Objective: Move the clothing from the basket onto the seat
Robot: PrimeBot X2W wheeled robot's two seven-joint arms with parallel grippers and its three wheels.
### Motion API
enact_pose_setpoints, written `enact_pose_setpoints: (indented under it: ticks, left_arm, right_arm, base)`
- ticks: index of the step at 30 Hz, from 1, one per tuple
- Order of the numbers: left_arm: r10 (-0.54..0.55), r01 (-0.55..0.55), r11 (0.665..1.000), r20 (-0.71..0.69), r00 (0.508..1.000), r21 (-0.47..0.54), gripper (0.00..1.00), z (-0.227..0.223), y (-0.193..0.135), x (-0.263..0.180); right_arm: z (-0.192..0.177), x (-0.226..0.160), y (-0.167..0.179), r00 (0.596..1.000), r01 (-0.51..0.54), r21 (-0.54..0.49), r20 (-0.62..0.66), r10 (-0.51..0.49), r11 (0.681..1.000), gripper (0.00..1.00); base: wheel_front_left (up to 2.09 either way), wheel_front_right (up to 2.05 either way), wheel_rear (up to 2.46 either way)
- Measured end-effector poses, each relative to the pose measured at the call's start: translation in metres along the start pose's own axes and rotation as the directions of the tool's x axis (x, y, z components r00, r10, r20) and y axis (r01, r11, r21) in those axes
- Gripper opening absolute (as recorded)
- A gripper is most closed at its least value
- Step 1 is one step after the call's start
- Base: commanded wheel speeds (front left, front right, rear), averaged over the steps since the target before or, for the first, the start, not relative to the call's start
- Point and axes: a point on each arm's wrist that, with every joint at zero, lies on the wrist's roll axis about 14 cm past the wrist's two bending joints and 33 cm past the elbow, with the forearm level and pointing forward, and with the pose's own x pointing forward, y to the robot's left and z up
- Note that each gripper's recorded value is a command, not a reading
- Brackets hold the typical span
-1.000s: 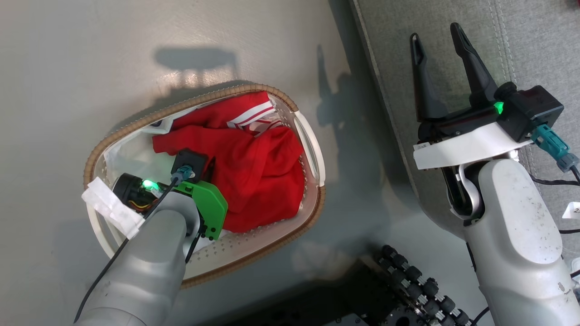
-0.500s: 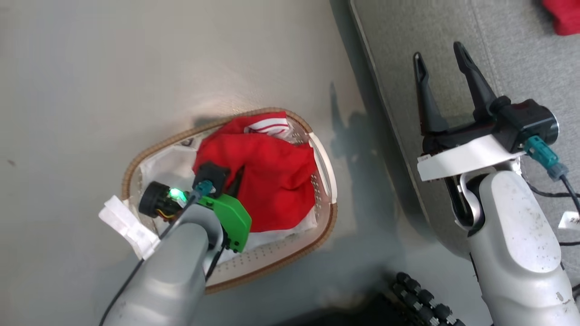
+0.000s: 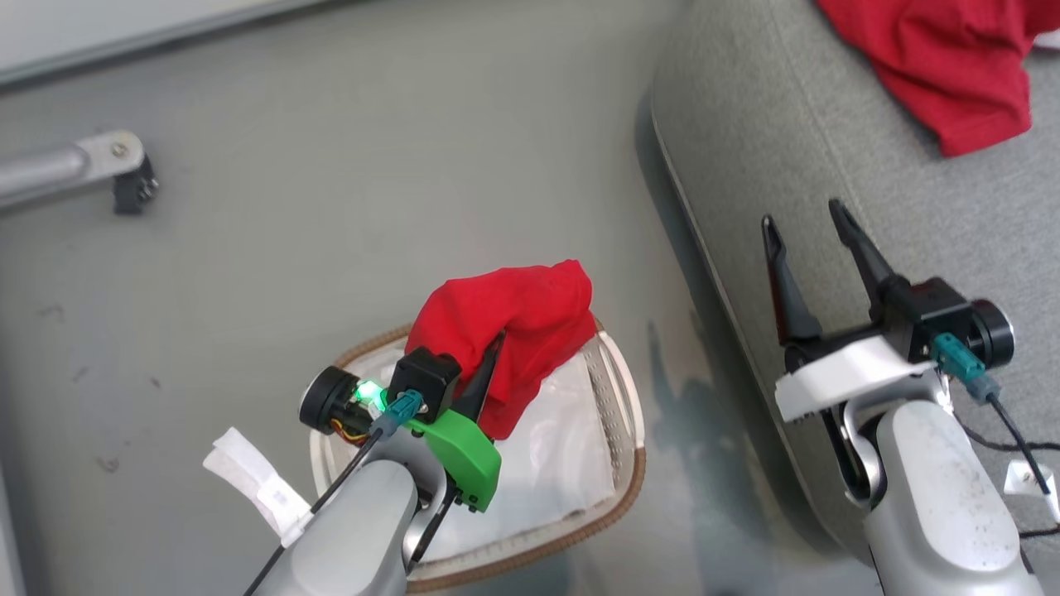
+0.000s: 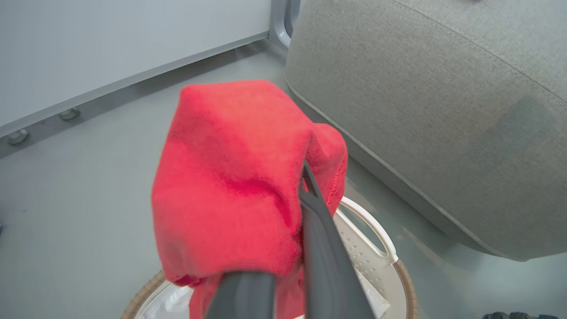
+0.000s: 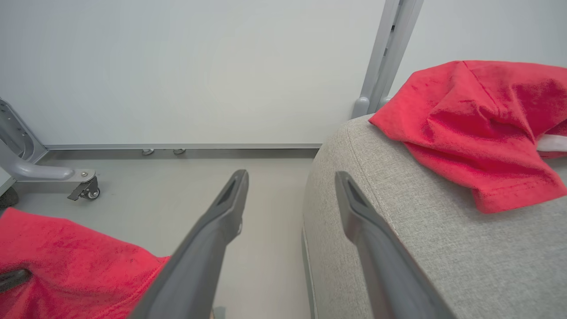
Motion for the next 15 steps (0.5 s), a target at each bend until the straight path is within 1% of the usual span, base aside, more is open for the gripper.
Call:
enact_pose_setpoints:
  ticks: [4,7,11,15]
  left_arm:
    - [-0.003,-0.009,0.995,0.120,0.993,0.097,0.00,0.048,-0.005,-0.016]
    - [-0.018,-0.020,0.981,0.198,0.980,0.191,0.00,0.081,-0.009,-0.030]
    - [-0.053,-0.040,0.946,0.274,0.960,0.321,0.00,0.118,-0.017,-0.051]
    - [-0.093,-0.079,0.888,0.345,0.934,0.454,0.00,0.161,-0.021,-0.071]
  right_arm:
    - [0.014,-0.017,0.004,1.000,-0.005,-0.001,0.024,0.005,1.000,1.00]
    - [0.028,-0.027,0.009,0.998,-0.015,-0.001,0.053,0.015,1.000,1.00]
    - [0.045,-0.040,0.015,0.995,-0.031,0.000,0.095,0.030,1.000,1.00]
    - [0.062,-0.050,0.022,0.989,-0.046,-0.006,0.137,0.047,0.999,1.00]
  base:
    - [0.00,0.00,0.00]
    - [0.00,0.00,0.00]
    - [0.00,0.00,0.00]
    - [0.00,0.00,0.00]
